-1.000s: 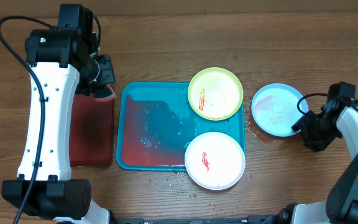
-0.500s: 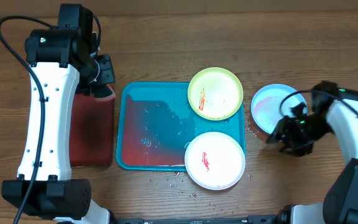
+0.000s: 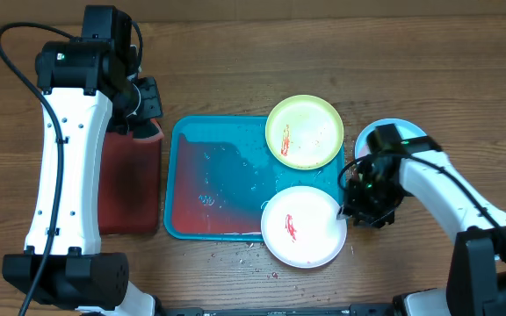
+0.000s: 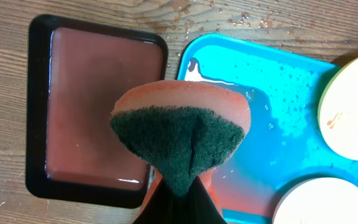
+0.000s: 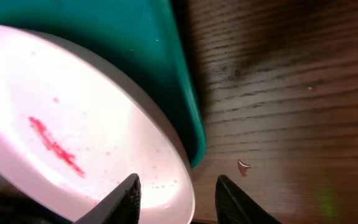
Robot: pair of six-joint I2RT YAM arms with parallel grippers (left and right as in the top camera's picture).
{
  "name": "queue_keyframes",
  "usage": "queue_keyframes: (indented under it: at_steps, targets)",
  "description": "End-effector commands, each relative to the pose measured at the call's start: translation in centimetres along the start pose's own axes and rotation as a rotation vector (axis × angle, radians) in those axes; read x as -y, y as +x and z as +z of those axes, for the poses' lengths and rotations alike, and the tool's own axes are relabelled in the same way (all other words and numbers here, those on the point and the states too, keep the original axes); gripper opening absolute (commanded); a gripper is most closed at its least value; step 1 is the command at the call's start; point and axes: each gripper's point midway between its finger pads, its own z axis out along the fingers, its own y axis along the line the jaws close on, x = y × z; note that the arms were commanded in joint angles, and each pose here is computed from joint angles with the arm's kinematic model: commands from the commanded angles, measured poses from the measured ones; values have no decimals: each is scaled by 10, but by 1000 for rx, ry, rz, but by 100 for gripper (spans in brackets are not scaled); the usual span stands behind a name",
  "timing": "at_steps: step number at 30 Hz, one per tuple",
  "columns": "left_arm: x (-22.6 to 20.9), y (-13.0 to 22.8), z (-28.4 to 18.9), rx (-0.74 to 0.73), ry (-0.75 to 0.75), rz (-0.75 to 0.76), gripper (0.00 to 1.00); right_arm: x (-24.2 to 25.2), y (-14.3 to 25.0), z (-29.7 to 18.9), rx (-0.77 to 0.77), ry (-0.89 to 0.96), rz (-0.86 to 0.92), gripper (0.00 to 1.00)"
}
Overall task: Clean dirty plates on tray and stack at the side
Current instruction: 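Move right gripper to the other white plate and drag it to tray center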
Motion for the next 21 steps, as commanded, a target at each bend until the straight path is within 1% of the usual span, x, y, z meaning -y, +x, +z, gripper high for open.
queue_keyframes:
  at_steps: [1, 4, 6, 7, 11, 15, 17, 18, 19, 21]
  targets:
    - [-1, -3, -9, 31, -3, 18, 4, 12, 0, 2, 53, 111, 76, 41]
    - [-3, -4, -9, 35, -16, 18, 4, 11, 3, 7, 51, 126, 60, 40]
    - [-3, -4, -9, 34, -16, 18, 4, 10, 7, 12, 45, 131, 53, 38]
    - [-3, -3, -9, 34, -16, 18, 4, 8, 9, 14, 43, 134, 51, 35]
    - [-3, -4, -9, 35, -15, 18, 4, 4, 13, 17, 40, 142, 27, 27]
    - [-3, -4, -9, 35, -16, 18, 4, -1, 17, 20, 37, 151, 22, 22]
    - [-3, -4, -9, 36, -18, 21, 4, -3, 19, 21, 37, 154, 7, 15]
    - [-4, -4, -9, 38, -25, 21, 4, -4, 20, 22, 36, 156, 1, 8]
    - [-6, -5, -9, 41, -37, 21, 4, -5, 21, 22, 35, 158, 0, 4]
    - [-8, -5, -9, 43, -45, 21, 4, -7, 22, 23, 36, 160, 5, 4]
